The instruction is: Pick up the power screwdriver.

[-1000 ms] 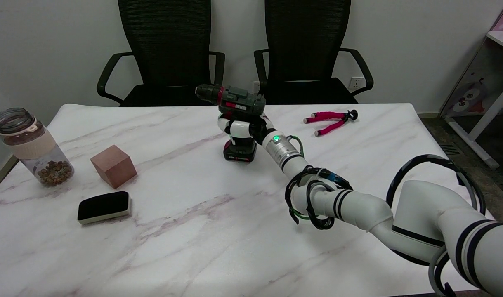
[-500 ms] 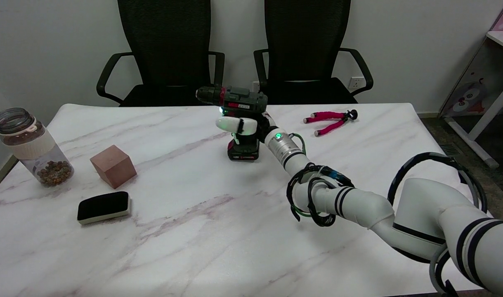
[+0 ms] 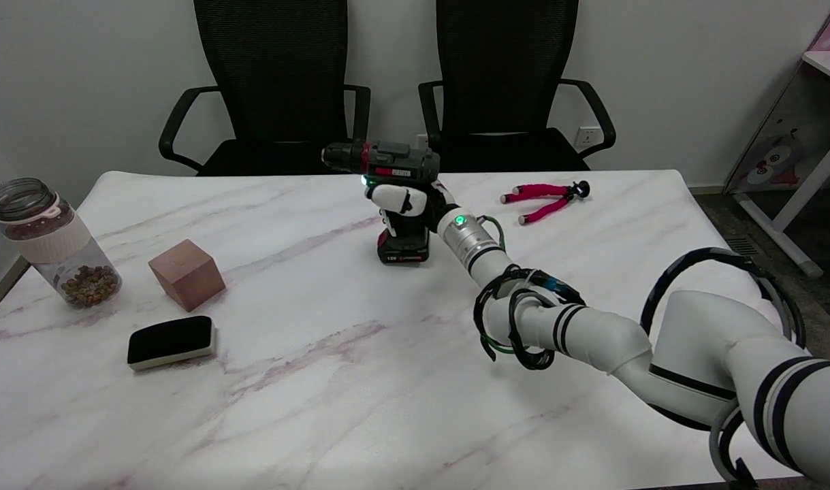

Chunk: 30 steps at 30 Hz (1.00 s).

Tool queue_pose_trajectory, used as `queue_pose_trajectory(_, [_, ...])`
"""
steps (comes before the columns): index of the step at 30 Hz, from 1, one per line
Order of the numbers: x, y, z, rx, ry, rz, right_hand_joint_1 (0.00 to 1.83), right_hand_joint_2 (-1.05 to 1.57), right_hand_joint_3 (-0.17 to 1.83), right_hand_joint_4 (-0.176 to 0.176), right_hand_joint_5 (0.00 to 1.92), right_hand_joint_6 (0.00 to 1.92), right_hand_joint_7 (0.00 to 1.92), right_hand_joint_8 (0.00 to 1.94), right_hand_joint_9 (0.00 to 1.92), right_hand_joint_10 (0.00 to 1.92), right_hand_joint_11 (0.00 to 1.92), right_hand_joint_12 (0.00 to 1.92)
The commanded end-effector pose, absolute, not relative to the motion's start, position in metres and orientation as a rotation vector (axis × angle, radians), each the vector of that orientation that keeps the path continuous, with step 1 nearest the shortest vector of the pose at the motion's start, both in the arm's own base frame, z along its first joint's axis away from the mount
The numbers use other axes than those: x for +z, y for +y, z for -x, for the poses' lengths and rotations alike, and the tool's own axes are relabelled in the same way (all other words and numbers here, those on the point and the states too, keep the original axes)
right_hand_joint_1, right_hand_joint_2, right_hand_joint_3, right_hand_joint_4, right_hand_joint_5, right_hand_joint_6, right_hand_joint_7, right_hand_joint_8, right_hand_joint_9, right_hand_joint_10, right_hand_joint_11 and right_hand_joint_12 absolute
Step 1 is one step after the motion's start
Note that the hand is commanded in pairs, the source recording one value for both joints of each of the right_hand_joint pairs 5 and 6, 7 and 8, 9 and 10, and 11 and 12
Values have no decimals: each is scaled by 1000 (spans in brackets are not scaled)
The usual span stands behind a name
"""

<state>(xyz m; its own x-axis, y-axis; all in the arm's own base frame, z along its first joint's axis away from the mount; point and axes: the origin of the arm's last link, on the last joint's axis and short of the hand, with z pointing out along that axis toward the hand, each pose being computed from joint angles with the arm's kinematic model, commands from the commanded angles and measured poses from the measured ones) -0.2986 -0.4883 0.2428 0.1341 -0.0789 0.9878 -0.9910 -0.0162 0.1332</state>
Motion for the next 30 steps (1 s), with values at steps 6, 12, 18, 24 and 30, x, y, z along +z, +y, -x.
queue_pose_trajectory(6, [255,-501,251,1251,-1096,-1402,1000,535,723,176,1920,1920,1920,1920,1920,1920,1920,1920])
queue_pose_trajectory(12, [260,-502,222,1299,-1091,-1475,1045,1064,829,175,1920,1920,1920,1920,1920,1920,1920,1920])
queue_pose_trajectory(18, [268,-496,204,1337,-1089,-1517,1054,1150,819,35,1920,1920,1920,1920,1920,1920,1920,1920])
queue_pose_trajectory(24, [276,-491,191,1389,-1096,-1525,1033,1214,821,175,1920,1920,1920,1920,1920,1920,1920,1920])
queue_pose_trajectory(30, [284,-488,176,1425,-1081,-1551,1025,1247,815,176,1920,1920,1920,1920,1920,1920,1920,1920])
